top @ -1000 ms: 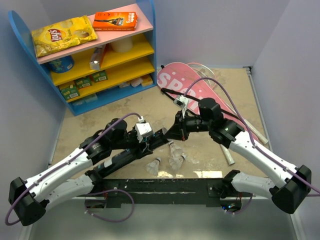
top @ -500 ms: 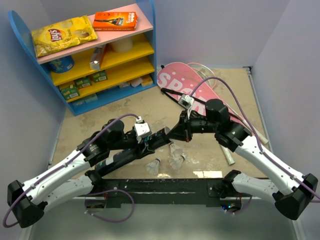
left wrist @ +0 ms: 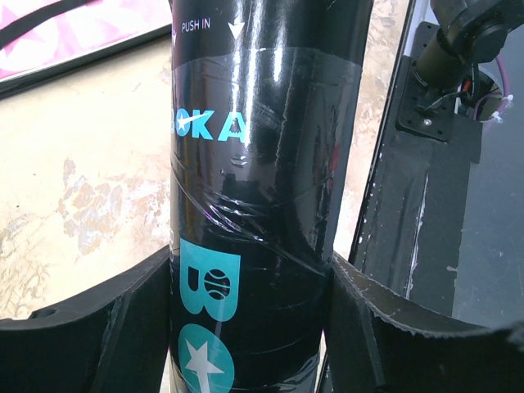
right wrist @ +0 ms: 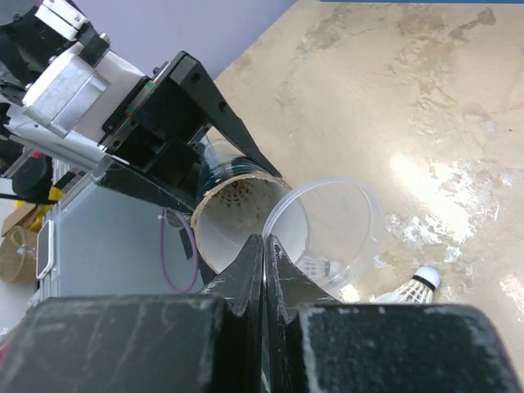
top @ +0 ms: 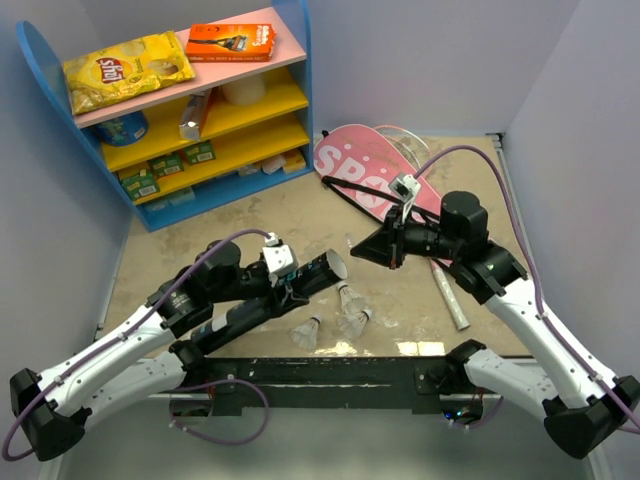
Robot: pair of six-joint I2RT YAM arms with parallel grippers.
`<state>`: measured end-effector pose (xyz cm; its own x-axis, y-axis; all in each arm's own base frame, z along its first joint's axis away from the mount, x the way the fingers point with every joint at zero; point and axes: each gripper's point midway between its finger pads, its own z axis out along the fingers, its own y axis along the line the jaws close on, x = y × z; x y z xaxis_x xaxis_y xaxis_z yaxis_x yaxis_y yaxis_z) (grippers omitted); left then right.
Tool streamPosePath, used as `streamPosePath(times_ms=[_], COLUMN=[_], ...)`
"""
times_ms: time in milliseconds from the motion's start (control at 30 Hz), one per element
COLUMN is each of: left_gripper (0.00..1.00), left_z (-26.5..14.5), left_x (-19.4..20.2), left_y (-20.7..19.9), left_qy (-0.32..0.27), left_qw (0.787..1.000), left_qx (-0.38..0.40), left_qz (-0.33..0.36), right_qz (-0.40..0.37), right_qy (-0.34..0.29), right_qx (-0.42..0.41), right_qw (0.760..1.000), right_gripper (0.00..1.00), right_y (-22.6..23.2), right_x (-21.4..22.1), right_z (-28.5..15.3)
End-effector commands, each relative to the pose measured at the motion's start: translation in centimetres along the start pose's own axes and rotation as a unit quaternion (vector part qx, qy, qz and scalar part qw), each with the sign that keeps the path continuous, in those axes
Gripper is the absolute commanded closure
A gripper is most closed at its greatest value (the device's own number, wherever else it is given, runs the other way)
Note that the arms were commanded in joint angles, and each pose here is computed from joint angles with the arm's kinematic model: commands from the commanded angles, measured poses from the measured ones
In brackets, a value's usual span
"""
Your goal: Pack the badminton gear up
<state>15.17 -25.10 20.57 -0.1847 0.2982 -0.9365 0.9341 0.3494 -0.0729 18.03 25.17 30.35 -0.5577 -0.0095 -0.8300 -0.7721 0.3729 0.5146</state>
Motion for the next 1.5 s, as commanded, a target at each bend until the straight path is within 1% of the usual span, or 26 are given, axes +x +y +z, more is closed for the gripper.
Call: streamPosePath(times_ms=[0, 133, 200, 233, 267, 333, 367, 433, 467, 500, 567, 600, 667, 700, 767, 800, 900, 933, 1067, 1100, 1133, 1167, 1200, 1233, 1333, 1467], left_gripper=[0.98, 0.98, 0.98, 0.98, 0.99, 0.99, 0.99, 1.0, 1.0, 1.0, 1.0, 1.0, 1.0, 1.0, 1.0, 1.0, 1.0, 1.0, 1.0, 1.0, 1.0, 1.0, 1.0, 1.0, 1.0, 1.0], left_z=[-0.5, -0.5, -0.5, -0.5, -0.5, -0.4, -0.4, -0.3, -0.3, -0.2, -0.2, -0.2, -0.2, -0.3, -0.2, -0.3, -0.3, -0.4, -0.3, -0.3, -0.3, -0.3, -0.3, -0.3, -0.4, -0.6], left_x=[-1.4, -1.5, -1.5, -1.5, -1.4, -1.4, -1.4, -1.3, -1.4, -1.2, -1.3, -1.2, -1.3, -1.3, -1.2, -1.3, -1.3, -1.3, -1.1, -1.1, -1.0, -1.0, -1.0, -1.1, -1.1, -1.4], left_y=[-0.8, -0.9, -0.9, -0.9, -0.9, -1.0, -1.0, -0.9, -0.8, -0.8, -0.7, -0.7, -0.7, -0.7, -0.5, -0.4, -0.4, -0.4, -0.3, -0.3, -0.3, -0.3, -0.3, -0.3, -0.3, -0.3], left_qy=[-0.024, -0.026, -0.025, -0.025, -0.025, -0.024, -0.025, -0.023, -0.023, -0.02, -0.022, -0.022, -0.023, -0.023, -0.023, -0.025, -0.025, -0.026, -0.025, -0.026, -0.025, -0.024, -0.024, -0.025, -0.026, -0.03], left_qw=[1.0, 1.0, 1.0, 1.0, 1.0, 1.0, 1.0, 1.0, 1.0, 1.0, 1.0, 1.0, 1.0, 1.0, 1.0, 1.0, 1.0, 1.0, 1.0, 1.0, 1.0, 1.0, 1.0, 1.0, 1.0, 1.0], left_qx=[0.014, 0.014, 0.014, 0.015, 0.015, 0.017, 0.017, 0.015, 0.014, 0.012, 0.012, 0.011, 0.01, 0.008, 0.004, 0.0, -0.002, -0.002, -0.005, -0.006, -0.005, -0.005, -0.005, -0.004, -0.005, -0.009], left_qz=[0.005, 0.005, 0.005, 0.005, 0.005, 0.004, 0.004, 0.003, 0.002, 0.0, -0.001, -0.001, -0.001, -0.001, -0.001, -0.002, -0.002, -0.002, -0.002, -0.003, -0.003, -0.004, -0.004, -0.003, -0.002, 0.0], right_qz=[-0.022, -0.017, -0.014, -0.005, -0.002, 0.007, 0.018, 0.034, 0.051, 0.058, 0.075, 0.085, 0.098, 0.11, 0.114, 0.117, 0.122, 0.127, 0.127, 0.124, 0.124, 0.123, 0.122, 0.12, 0.114, 0.102], right_qy=[-0.027, -0.032, -0.043, -0.035, -0.043, -0.04, -0.03, -0.023, 0.0, 0.001, 0.003, 0.024, 0.034, 0.056, 0.054, 0.067, 0.074, 0.089, 0.09, 0.089, 0.086, 0.085, 0.082, 0.079, 0.066, 0.065], right_qx=[0.019, 0.062, 0.105, 0.128, 0.169, 0.216, 0.252, 0.287, 0.306, 0.329, 0.346, 0.36, 0.362, 0.371, 0.384, 0.396, 0.415, 0.425, 0.451, 0.457, 0.458, 0.459, 0.463, 0.461, 0.449, 0.438], right_qw=[0.999, 0.997, 0.993, 0.991, 0.985, 0.976, 0.967, 0.957, 0.951, 0.943, 0.935, 0.929, 0.926, 0.92, 0.915, 0.908, 0.899, 0.892, 0.879, 0.876, 0.876, 0.875, 0.874, 0.876, 0.884, 0.891], right_gripper=[1.0, 1.0, 1.0, 1.0, 1.0, 1.0, 1.0, 1.0, 1.0, 1.0, 1.0, 1.0, 1.0, 1.0, 1.0, 1.0, 1.0, 1.0, 1.0, 0.9, 0.77, 0.66, 0.58, 0.46, 0.35, 0.33], right_y=[0.5, -1.1, -2.7, -4.0, -5.6, -8.0, -10.2, -12.6, -14.7, -16.2, -18.3, -20.1, -21.4, -22.9, -24.1, -25.3, -26.9, -27.8, -29.5, -29.7, -29.8, -29.7, -29.7, -29.6, -28.3, -25.7], right_x=[-2.4, -3.1, -3.7, -3.4, -3.8, -3.6, -3.0, -2.3, -0.6, -0.1, 0.8, 2.2, 2.9, 4.6, 4.9, 6.1, 6.8, 8.1, 8.5, 8.5, 8.4, 8.3, 8.2, 8.0, 6.9, 6.0], right_z=[-0.7, -0.6, -0.5, 0.0, -0.1, 0.2, 0.8, 1.6, 2.7, 3.0, 4.3, 5.4, 7.0, 7.9, 8.7, 9.2, 10.1, 10.4, 10.8, 10.8, 10.8, 10.7, 10.5, 10.4, 10.1, 9.2])
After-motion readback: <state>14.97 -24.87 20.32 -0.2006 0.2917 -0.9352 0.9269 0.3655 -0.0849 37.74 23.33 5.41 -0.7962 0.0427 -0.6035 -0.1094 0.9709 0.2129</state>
